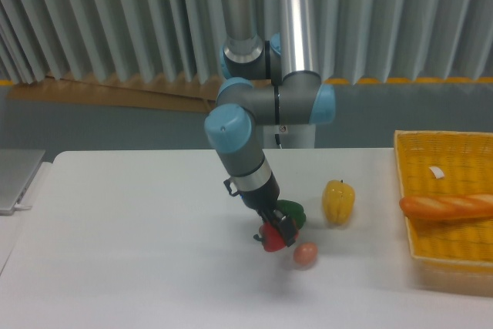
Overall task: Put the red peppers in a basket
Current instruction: 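Lift the red pepper and carry it over the yellow basket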
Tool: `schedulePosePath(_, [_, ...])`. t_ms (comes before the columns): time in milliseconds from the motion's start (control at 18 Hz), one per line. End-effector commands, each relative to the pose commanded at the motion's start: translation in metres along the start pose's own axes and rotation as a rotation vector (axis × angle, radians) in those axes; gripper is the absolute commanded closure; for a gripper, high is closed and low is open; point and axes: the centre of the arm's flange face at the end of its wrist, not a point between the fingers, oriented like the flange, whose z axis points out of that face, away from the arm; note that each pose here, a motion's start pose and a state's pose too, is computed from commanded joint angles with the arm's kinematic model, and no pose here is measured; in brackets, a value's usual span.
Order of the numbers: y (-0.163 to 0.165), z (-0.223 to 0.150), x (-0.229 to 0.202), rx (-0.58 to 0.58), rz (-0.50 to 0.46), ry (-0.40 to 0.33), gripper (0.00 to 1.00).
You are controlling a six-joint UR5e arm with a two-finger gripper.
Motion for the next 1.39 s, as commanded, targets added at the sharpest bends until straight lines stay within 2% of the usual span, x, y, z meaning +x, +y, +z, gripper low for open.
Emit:
schedulePosePath(111, [0.02,-0.01,-0.01,0.028,-0.013,0.02,0.7])
schedulePosePath(333, [0.065,-0.019,-0.029,0.025,0.089,0.054,0.7])
schedulePosePath(611, [0.093,-0.018,-0.045,0.017,0.134,0.064,0.7])
schedulePosePath(1000, [0.139,-0.002,-0.068,0.017,0.296,0.093,0.7])
schedulePosePath(1389, [0.202,0.025,-0.089,0.06,0.467,0.135,0.7])
